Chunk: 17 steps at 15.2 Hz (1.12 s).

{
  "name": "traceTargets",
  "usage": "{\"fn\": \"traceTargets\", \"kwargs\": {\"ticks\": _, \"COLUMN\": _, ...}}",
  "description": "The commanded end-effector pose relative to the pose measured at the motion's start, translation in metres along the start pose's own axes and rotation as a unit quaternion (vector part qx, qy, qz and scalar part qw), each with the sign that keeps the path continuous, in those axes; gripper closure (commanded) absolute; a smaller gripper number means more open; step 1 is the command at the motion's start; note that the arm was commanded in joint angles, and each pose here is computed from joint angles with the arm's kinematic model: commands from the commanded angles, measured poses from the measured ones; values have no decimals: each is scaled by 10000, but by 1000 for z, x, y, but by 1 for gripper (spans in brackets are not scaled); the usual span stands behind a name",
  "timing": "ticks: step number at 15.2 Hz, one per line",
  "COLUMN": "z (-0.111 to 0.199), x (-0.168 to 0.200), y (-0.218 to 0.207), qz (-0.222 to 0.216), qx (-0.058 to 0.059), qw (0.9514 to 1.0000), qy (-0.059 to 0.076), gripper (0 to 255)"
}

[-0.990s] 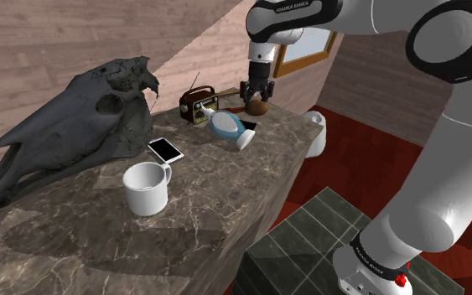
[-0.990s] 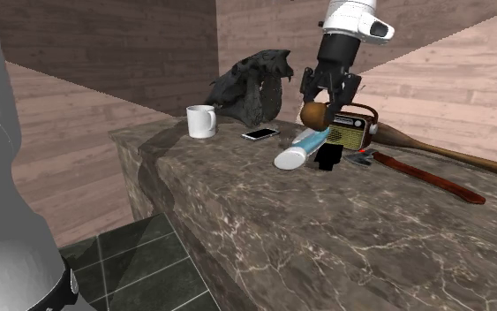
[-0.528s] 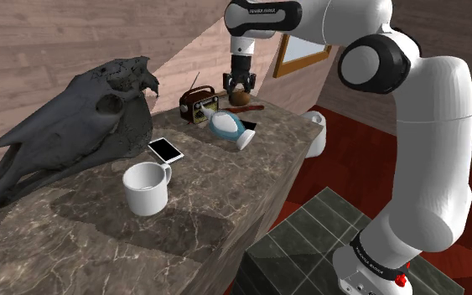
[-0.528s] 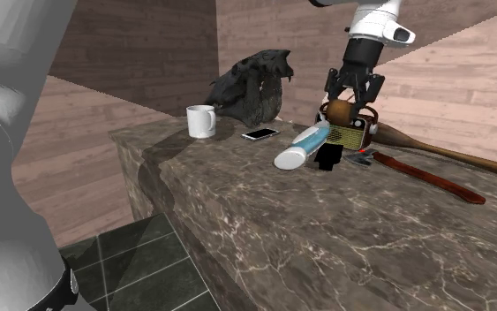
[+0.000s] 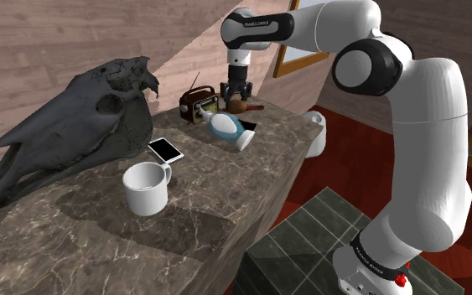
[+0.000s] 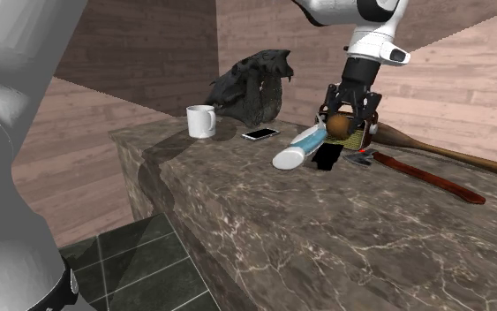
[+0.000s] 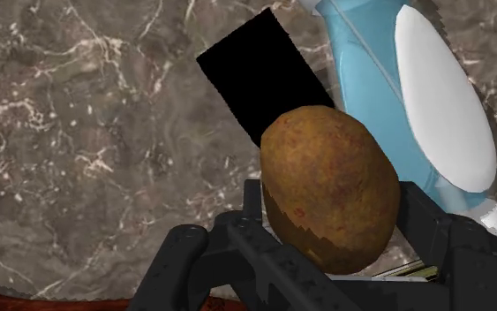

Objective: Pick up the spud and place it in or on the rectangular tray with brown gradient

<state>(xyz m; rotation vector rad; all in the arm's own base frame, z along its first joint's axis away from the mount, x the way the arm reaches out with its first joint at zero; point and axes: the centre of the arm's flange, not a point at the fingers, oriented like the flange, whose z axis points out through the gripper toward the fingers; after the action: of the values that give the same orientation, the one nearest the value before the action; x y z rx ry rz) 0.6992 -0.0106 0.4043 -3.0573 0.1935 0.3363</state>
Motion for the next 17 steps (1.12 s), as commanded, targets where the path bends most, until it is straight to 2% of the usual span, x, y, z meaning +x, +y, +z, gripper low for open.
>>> {"fn": "traceTargets", "kwargs": {"ticks": 1, "z": 10, "x": 3, "y": 1, "qz": 0, "qx": 0, "qw": 10000, "qy": 3, "gripper": 255}}
{"fn": "traceTargets", "kwargs": {"ticks": 5, "z": 29, "x": 7, "y": 2, "qz": 0, "qx": 0, "qw": 10000, "qy": 3, "gripper": 255}}
{"fn": "traceTargets", "kwargs": {"ticks": 13, "z": 29, "x": 8, "y": 2, "qz": 0, "qx": 0, "qw": 10000, "qy": 3, "gripper": 255}}
{"fn": "traceTargets", "kwargs": {"ticks": 14, "z": 29, "x": 8, "y": 2, "qz": 0, "qx": 0, "qw": 10000, "qy": 3, "gripper": 0}}
{"fn": "traceTargets", "kwargs": {"ticks": 17, "z": 29, "x": 7, "y": 2, "qz": 0, "qx": 0, "qw": 10000, "qy": 3, "gripper": 0}}
